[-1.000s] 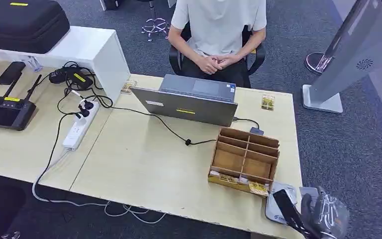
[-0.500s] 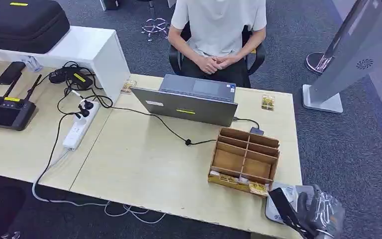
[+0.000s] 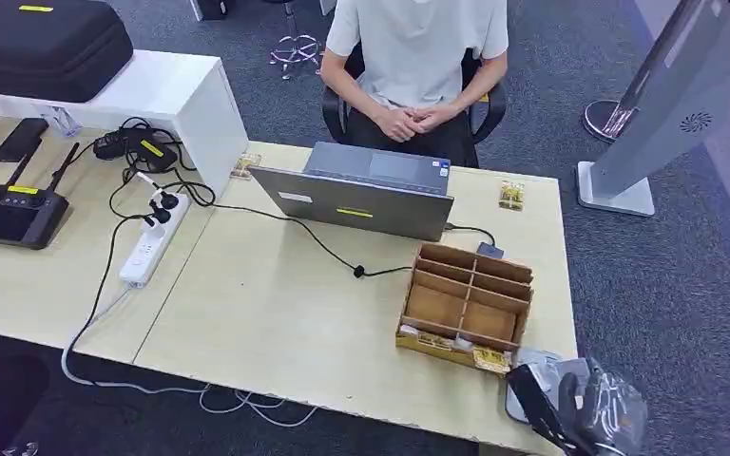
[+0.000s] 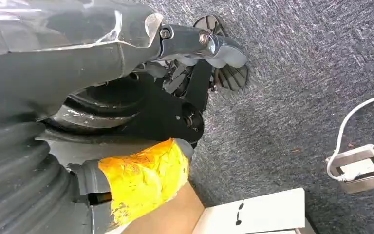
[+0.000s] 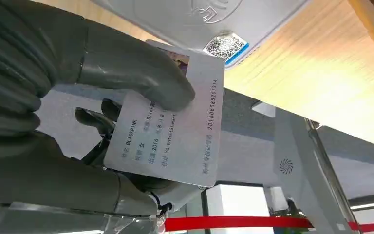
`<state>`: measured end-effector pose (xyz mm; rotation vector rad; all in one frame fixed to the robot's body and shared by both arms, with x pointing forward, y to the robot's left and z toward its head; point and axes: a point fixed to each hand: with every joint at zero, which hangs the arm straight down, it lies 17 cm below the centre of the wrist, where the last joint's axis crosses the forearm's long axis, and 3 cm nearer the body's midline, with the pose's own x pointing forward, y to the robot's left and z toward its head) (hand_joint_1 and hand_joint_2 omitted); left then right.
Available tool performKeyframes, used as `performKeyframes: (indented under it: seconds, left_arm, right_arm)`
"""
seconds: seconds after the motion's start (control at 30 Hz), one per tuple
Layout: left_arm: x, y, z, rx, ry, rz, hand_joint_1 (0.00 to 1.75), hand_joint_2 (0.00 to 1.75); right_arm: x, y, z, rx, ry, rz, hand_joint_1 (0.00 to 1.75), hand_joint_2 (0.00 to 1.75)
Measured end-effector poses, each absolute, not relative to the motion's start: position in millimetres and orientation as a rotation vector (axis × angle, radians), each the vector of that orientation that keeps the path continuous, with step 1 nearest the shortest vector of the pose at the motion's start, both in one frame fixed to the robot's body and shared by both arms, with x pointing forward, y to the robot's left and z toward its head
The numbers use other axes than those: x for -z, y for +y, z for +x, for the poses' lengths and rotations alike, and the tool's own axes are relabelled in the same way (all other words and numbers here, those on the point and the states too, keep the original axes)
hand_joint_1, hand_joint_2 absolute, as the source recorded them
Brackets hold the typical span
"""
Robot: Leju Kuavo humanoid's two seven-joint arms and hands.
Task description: Pass the card to the sensor for recognition and then transmit it.
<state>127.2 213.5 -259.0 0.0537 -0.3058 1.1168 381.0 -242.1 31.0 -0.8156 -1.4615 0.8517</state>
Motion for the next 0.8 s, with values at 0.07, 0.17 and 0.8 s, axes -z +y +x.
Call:
performKeyframes:
  seconds: [0.07,0.17,0.8]
  left_arm:
    - [259.0,213.5,127.2,-1.118,-0.306,0.053,0.00,1.75]
    - [259.0,213.5,127.2,-1.117,-0.306,0.053,0.00,1.75]
    - [261.3,224.9,128.3,-1.033,-0.309,0.065,0.00,1.75]
  right_arm:
    - [-28.6,-241.2,380.5,-0.856,-1.458,-0.811,1.75,1.75]
    - [-26.8,-239.8,380.8,-0.867,-1.456,-0.816,1.75,1.75]
    - [-272.3,-263.8,524.9,-0.703,-1.696,-1.217,1.75,1.75]
